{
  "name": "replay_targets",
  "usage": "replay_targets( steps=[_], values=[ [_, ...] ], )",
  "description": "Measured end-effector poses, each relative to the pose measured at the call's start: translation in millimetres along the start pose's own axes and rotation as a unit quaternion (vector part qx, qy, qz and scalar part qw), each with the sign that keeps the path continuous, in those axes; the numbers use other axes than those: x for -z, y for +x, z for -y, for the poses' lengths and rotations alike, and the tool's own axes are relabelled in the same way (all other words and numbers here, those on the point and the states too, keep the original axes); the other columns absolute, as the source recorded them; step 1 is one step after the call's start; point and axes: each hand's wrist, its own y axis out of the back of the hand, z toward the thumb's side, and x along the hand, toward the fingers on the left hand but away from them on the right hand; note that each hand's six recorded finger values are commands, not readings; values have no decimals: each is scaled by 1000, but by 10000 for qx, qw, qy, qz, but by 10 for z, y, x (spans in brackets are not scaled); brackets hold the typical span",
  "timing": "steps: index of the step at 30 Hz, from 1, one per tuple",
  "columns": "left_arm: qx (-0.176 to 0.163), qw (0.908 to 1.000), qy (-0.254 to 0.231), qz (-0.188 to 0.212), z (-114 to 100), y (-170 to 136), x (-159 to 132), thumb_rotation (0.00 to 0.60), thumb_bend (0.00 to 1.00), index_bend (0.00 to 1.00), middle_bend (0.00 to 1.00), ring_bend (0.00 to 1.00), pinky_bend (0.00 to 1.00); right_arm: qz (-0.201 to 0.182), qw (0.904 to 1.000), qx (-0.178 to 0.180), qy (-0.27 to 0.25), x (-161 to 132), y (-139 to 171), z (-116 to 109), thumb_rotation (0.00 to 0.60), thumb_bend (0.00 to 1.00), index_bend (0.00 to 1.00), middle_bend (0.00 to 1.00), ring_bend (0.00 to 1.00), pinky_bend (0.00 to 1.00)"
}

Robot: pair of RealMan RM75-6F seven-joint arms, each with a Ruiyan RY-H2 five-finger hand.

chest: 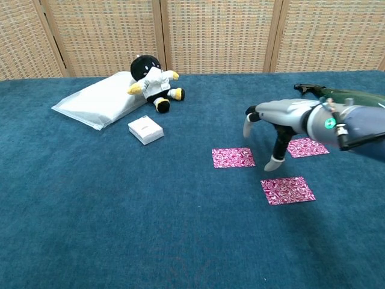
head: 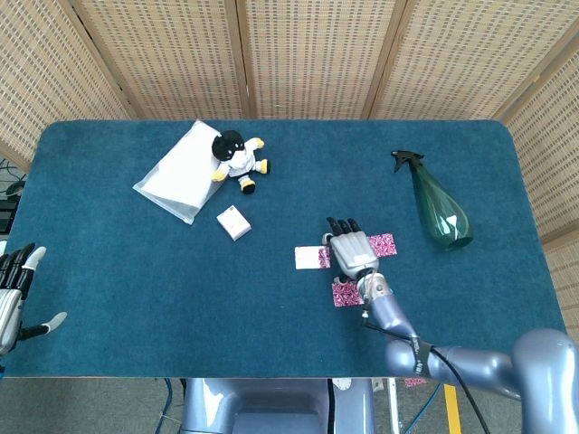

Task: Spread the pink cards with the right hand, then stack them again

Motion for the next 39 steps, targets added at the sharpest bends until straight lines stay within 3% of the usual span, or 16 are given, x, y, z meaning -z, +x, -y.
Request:
replay_targets(
  steps=[9, 39],
  values=[
    [8, 10000, 8, -25, 2, 6, 1, 600, 0, 0, 0, 0, 0, 106, 9999, -62, -52, -202, -168, 41, 600, 259, 279, 0, 0, 20],
    [-18, 10000, -36, -8, -2, 4, 9, 600, 0, 0, 0, 0, 0, 118, 9995, -180, 210, -428, -314, 201, 600, 259, 320, 0, 0, 20]
  ],
)
